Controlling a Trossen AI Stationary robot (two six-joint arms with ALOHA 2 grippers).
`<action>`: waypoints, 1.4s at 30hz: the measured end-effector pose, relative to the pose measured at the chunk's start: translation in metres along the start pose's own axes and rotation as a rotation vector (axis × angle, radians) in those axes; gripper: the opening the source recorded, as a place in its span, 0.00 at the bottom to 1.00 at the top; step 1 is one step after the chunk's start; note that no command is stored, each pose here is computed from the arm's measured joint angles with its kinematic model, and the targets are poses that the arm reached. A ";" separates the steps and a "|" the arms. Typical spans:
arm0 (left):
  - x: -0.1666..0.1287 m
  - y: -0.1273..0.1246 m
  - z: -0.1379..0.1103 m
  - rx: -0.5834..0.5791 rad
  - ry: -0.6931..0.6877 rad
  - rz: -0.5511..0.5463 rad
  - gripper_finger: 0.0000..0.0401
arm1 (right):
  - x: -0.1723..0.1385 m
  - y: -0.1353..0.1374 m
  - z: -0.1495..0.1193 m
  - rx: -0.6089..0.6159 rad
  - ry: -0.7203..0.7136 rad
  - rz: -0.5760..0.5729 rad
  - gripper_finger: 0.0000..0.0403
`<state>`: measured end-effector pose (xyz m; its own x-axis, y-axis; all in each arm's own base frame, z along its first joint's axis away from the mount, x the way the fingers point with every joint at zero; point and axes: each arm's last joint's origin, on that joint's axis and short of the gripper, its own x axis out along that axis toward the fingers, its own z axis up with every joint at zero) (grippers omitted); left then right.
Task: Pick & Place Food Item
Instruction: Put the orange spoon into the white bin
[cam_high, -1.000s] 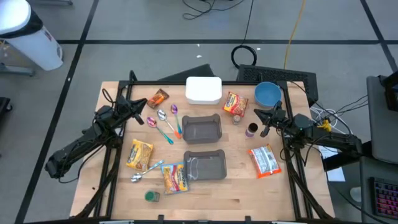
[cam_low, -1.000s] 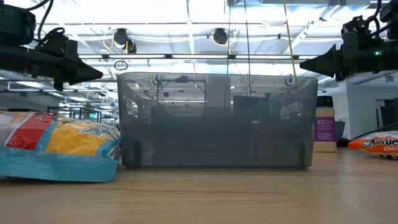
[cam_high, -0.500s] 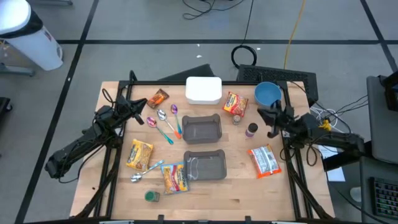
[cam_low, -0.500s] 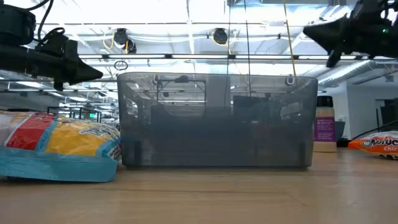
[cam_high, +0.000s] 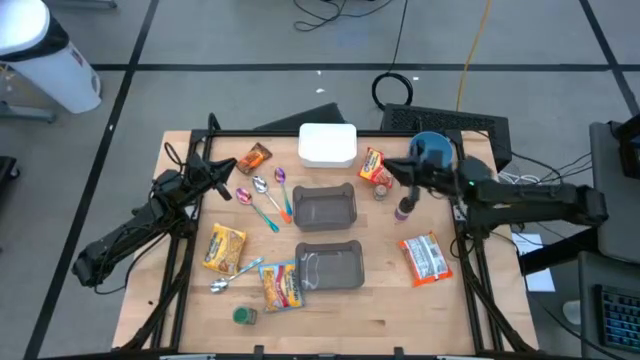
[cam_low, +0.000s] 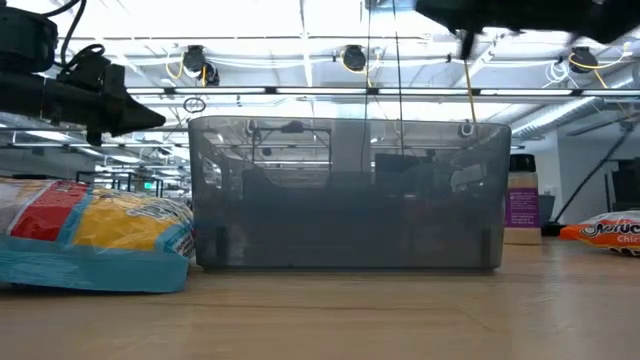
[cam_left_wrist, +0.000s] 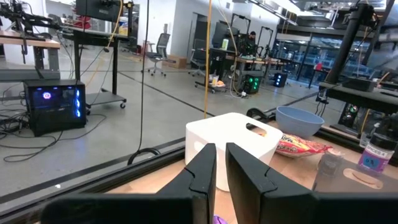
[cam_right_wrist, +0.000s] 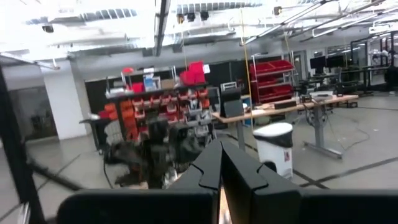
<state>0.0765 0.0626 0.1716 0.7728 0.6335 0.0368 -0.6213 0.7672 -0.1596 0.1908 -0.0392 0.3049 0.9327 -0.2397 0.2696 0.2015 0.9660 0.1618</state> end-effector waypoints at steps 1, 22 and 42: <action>0.000 0.000 0.000 0.000 -0.001 0.000 0.10 | 0.011 0.001 0.001 0.003 0.001 0.002 0.00; -0.001 -0.003 0.016 -0.834 -0.130 -0.118 0.10 | 0.078 0.001 -0.023 0.275 0.074 -0.018 0.00; -0.008 -0.014 0.077 -0.626 -0.075 -0.081 0.37 | 0.078 0.001 -0.024 0.401 0.086 -0.027 0.00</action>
<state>0.0685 0.0546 0.2495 0.7889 0.5988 0.1383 -0.3504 0.6231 -0.6993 0.2709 -0.0549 0.3031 0.9536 -0.2396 0.1825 0.1100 0.8412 0.5293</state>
